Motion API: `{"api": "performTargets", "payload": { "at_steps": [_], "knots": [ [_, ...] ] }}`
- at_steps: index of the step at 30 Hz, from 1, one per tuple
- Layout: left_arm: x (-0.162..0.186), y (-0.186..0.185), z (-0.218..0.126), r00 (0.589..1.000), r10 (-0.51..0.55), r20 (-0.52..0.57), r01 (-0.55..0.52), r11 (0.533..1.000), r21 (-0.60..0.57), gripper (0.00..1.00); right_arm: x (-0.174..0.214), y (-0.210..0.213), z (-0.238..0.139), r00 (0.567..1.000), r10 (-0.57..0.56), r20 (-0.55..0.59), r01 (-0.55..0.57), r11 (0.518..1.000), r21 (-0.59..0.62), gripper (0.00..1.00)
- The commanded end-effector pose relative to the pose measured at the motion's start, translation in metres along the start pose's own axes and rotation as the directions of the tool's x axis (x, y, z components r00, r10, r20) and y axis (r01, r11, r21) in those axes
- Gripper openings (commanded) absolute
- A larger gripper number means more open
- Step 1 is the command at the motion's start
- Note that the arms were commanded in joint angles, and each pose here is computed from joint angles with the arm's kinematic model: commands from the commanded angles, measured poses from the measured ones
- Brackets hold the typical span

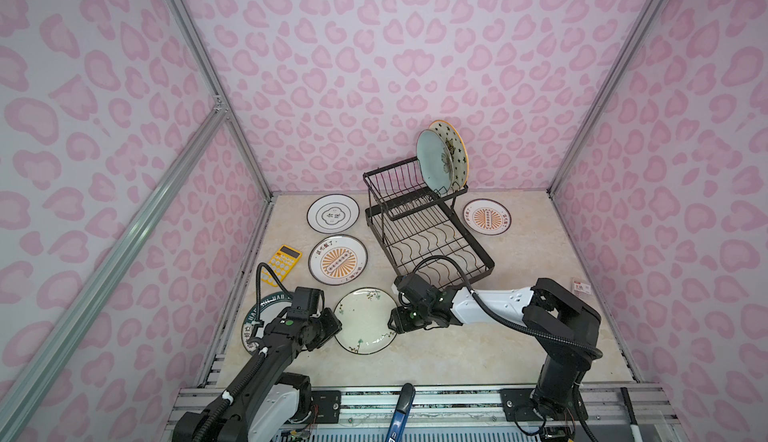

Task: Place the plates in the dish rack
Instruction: 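Lower the right gripper onto the berry plate's rim opposite the left gripper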

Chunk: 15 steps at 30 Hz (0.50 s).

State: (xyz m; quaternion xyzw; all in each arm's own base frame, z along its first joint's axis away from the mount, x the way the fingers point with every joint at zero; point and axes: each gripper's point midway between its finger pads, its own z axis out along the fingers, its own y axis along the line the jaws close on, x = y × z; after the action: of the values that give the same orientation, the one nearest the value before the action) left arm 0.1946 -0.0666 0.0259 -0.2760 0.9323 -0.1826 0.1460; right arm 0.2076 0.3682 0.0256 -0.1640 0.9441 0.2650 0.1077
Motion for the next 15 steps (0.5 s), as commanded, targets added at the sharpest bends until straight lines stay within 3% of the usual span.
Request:
{"api": "performTargets", "payload": {
  "at_steps": [1,15],
  "knots": [
    [-0.001,-0.0029,0.0008,1.0,0.006,0.006,-0.007,1.0,0.017,0.44,-0.0064,-0.0022,0.0067,0.999,-0.021,0.024,0.021,1.0,0.011,0.45],
    [0.0014,-0.0022,0.002,1.0,0.005,0.005,-0.006,1.0,0.028,0.45,-0.0055,-0.0003,0.0109,1.0,-0.026,0.011,0.026,1.0,-0.001,0.2]
  ]
}}
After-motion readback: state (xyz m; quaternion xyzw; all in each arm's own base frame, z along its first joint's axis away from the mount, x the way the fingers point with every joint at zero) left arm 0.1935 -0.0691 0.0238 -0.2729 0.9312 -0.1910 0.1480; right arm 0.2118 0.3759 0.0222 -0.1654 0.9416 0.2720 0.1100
